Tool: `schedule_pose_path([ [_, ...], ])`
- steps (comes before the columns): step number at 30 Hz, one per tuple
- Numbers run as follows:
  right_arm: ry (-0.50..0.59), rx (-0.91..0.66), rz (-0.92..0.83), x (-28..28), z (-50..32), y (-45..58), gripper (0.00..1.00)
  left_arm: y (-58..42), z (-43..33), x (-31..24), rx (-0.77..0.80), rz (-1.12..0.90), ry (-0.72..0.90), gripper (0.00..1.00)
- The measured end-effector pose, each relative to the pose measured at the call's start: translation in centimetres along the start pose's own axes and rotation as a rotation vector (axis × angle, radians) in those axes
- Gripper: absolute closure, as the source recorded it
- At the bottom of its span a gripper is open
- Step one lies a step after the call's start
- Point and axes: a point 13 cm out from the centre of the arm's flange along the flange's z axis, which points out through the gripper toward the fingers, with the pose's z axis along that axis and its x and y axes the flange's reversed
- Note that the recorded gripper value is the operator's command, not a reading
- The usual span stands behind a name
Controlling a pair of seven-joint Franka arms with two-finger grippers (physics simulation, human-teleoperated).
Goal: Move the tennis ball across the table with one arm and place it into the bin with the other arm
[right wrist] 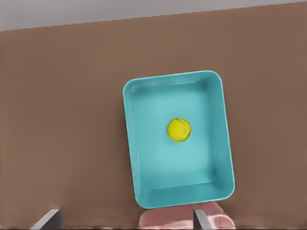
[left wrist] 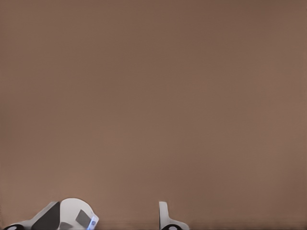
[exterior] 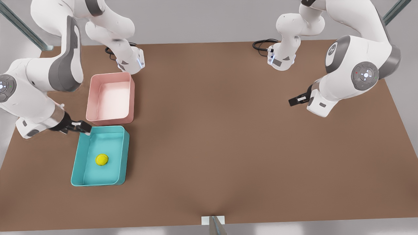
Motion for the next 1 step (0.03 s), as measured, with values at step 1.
schedule_pose_path([
  [1,0.021,0.003,-0.003,2.07,-0.74,-0.56,0.00,0.11,0.06,0.11,-0.002,0.001,0.007,0.00],
])
